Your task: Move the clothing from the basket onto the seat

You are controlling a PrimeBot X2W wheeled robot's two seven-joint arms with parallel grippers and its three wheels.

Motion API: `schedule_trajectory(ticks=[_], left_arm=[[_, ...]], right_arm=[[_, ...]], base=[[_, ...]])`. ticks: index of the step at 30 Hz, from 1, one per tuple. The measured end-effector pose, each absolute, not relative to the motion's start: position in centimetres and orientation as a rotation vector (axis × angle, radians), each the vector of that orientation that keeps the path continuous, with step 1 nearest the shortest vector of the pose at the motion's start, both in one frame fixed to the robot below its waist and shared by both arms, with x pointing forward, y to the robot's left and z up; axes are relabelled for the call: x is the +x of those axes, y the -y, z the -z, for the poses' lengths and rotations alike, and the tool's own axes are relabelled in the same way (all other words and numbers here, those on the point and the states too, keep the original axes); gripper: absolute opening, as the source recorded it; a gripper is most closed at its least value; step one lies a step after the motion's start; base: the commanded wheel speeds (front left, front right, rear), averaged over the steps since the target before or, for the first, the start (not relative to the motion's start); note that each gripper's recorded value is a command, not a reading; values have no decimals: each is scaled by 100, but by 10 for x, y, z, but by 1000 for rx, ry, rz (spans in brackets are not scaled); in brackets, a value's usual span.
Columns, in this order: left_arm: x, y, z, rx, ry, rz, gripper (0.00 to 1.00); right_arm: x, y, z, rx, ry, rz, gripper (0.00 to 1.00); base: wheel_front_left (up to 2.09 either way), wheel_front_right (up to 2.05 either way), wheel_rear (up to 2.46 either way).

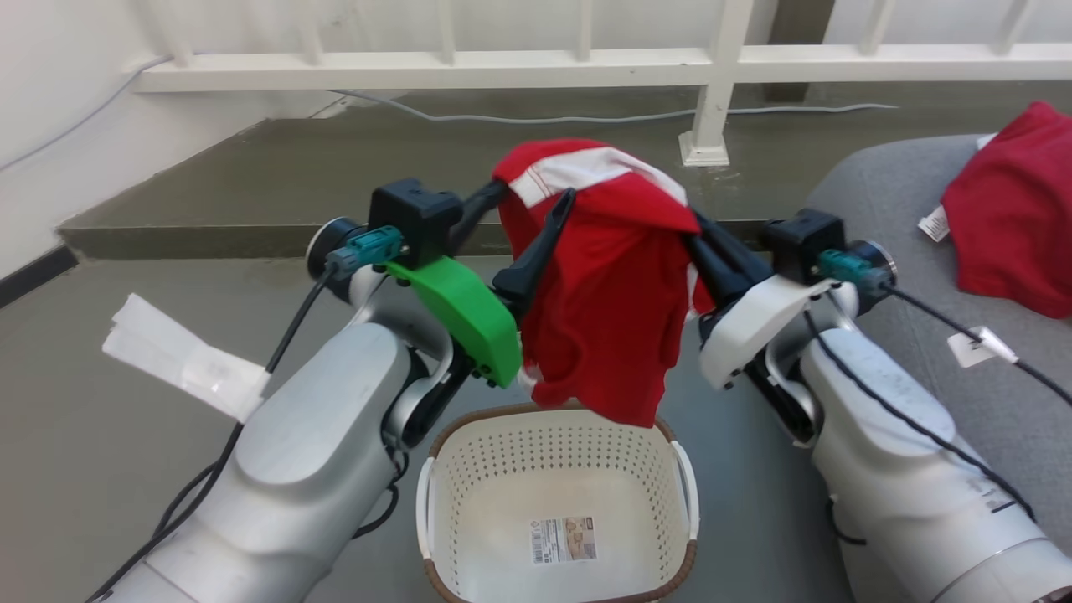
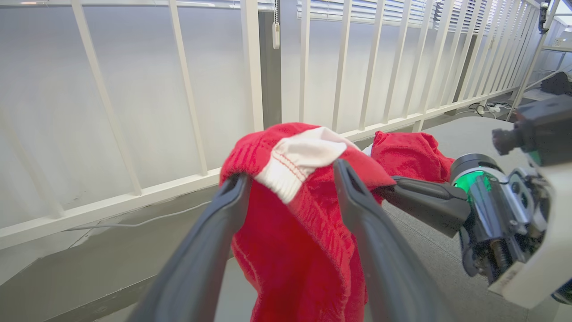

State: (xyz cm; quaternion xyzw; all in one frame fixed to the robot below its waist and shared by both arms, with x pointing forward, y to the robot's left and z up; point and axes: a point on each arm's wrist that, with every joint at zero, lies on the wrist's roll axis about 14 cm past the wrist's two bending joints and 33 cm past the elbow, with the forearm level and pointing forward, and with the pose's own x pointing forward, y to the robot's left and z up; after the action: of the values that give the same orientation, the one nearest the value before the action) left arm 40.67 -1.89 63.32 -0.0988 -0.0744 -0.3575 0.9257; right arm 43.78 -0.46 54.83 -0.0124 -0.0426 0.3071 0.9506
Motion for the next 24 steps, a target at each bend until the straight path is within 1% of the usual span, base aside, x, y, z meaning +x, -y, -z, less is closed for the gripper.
schedule_trajectory(ticks=[11,18,24], left_arm=[[406,28,-605,-231,107,745,100],[393,49,-583,-241,53,810,100],[379,73,-576,-264,32,886,100]], right_arm=[[458,85,-569,-48,145,-407,0],[459,134,-583,-60,184,-281,0],[451,177,-591,-69,208,-170,0]], base=[[0,0,0],[0,0,0],[0,0,0]])
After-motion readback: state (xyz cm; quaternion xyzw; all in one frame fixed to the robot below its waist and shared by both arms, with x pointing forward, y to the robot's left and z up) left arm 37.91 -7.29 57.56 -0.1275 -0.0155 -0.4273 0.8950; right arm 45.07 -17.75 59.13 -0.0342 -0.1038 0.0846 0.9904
